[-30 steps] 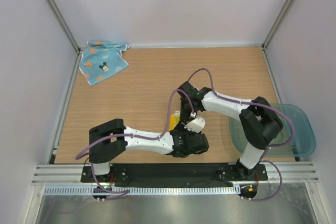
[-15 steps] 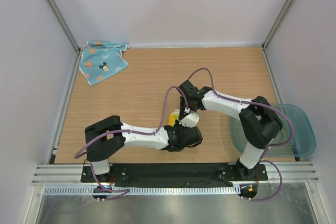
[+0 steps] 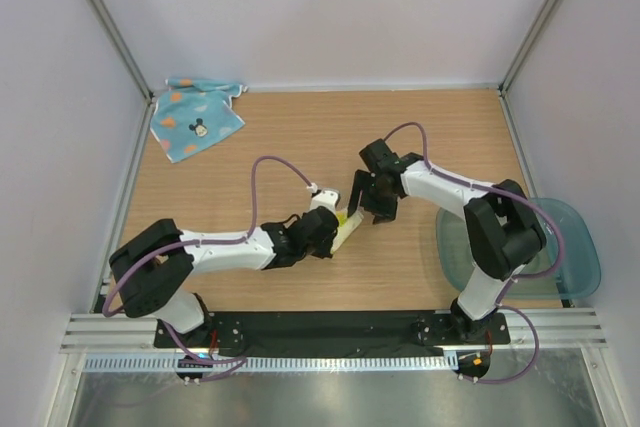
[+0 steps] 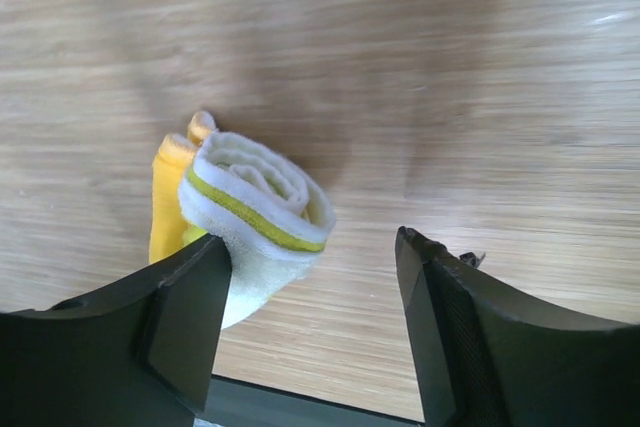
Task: Roll the towels
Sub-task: Roll the towel, then place the rolled towel into the container
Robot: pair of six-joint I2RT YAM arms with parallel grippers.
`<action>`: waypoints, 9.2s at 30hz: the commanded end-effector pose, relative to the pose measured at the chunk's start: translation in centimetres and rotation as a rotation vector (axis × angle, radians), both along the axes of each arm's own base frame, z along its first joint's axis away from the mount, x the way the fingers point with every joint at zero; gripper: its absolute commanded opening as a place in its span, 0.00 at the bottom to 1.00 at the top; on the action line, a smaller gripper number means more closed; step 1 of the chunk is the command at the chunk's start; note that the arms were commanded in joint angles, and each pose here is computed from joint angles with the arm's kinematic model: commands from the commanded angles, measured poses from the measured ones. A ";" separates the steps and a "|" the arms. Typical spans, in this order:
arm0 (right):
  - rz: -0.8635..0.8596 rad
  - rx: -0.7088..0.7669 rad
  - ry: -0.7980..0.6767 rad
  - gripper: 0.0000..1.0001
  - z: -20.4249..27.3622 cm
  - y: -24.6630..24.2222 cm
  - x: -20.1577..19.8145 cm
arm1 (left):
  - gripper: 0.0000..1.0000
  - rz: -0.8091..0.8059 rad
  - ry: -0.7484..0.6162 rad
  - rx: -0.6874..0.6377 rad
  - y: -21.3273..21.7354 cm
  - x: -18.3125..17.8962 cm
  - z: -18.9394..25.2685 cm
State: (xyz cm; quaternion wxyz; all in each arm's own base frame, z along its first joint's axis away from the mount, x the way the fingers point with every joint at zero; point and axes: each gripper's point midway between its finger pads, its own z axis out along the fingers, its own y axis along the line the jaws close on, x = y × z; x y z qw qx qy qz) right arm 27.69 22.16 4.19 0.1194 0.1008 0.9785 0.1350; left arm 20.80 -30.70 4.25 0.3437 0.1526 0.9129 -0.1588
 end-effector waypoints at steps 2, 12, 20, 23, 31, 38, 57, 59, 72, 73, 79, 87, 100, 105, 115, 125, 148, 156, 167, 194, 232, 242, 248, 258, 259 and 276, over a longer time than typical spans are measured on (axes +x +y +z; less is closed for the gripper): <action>-0.091 -0.099 -0.125 0.75 3.3 -4.4 4.0 | 0.00 -0.023 0.177 0.042 2.2 -2.6 -3.4; -0.054 0.222 -0.358 0.79 9.3 -2.1 4.4 | 0.00 0.019 0.320 -0.015 2.5 -3.0 -4.8; 0.021 0.615 -0.345 0.70 6.2 2.1 0.0 | 0.00 0.080 0.474 -0.106 3.5 -3.2 -6.0; 0.036 0.653 -0.310 0.69 4.8 2.8 -0.7 | 0.00 0.099 0.507 -0.116 4.1 -3.3 -6.6; 0.094 0.688 -0.328 0.62 3.0 4.7 -0.9 | 0.00 0.113 0.554 -0.161 4.5 -3.3 -6.8; 0.086 0.690 -0.293 0.57 0.5 5.6 -1.0 | 0.00 0.114 0.568 -0.182 4.6 -3.2 -6.7; 0.159 0.644 -0.278 0.10 -0.4 8.4 -0.8 | 0.22 0.085 0.506 -0.174 5.6 -2.4 -3.6; 0.190 0.627 -0.275 0.02 0.2 8.3 -0.9 | 0.27 0.088 0.465 -0.167 5.9 -1.9 -2.4; 0.110 0.244 -0.428 0.01 11.8 -2.1 -0.8 | 0.38 0.050 0.296 -0.193 6.9 -1.0 5.9; 0.048 0.118 -0.405 0.01 11.8 -5.3 -2.0 | 0.38 0.048 0.293 -0.194 7.1 -1.2 6.2; -0.221 -0.334 -0.376 0.01 15.3 -17.2 -5.4 | 0.37 0.029 0.279 -0.214 7.1 -1.5 8.2; -0.428 -0.719 -0.251 0.01 14.9 -25.1 -7.5 | 0.35 0.033 0.259 -0.136 8.9 -2.0 10.1; -0.188 -0.738 0.055 0.01 6.3 -21.9 -4.4 | 0.34 0.069 0.216 -0.108 10.7 -2.4 10.5; -0.072 -0.361 0.097 0.01 2.0 -15.2 -4.6 | 0.33 0.080 0.210 -0.094 11.2 -2.4 10.4; 0.126 0.460 -0.173 0.01 10.0 1.4 2.6 | 0.33 0.131 0.172 -0.078 12.2 -1.9 10.6; 0.227 0.562 -0.217 0.01 8.9 2.7 0.9 | 0.33 0.147 0.164 -0.064 12.5 -1.8 10.5; 0.006 0.662 -0.585 0.01 8.6 -0.5 1.3 | 0.31 0.118 0.217 -0.142 7.2 1.7 10.1; -0.048 0.712 -0.519 0.01 4.4 -0.5 1.8 | 0.30 0.092 0.257 -0.206 3.0 5.7 8.8; -0.050 0.683 -0.458 0.01 0.0 -0.9 1.1 | 0.28 -0.003 0.317 -0.340 -0.8 7.2 8.1; -0.027 0.198 -0.331 0.67 0.1 -6.7 -0.2 | 0.16 -0.020 0.390 -0.409 -1.9 6.1 6.8; 0.275 0.008 -0.237 0.28 -1.5 2.1 -1.9 | 0.13 -0.033 0.479 -0.387 -3.5 3.7 4.3; 0.359 -0.073 -0.159 0.29 -4.9 1.4 -3.6 | 0.11 -0.026 0.497 -0.394 -4.1 2.9 4.3; 0.378 -0.103 -0.101 0.29 -7.4 0.7 -4.5 | 0.11 -0.017 0.496 -0.414 -4.3 2.9 4.9; 0.370 -0.151 -0.235 0.50 -0.4 0.7 -1.7 | 0.09 0.049 0.526 -0.415 -3.7 2.4 4.2; 0.368 -0.168 -0.230 0.51 0.2 0.3 -1.8 | 0.08 0.051 0.525 -0.417 -3.7 2.4 4.2; 0.283 -0.256 -0.346 0.60 8.3 -3.9 -2.0 | 0.07 0.177 0.564 -0.444 -3.3 1.7 4.1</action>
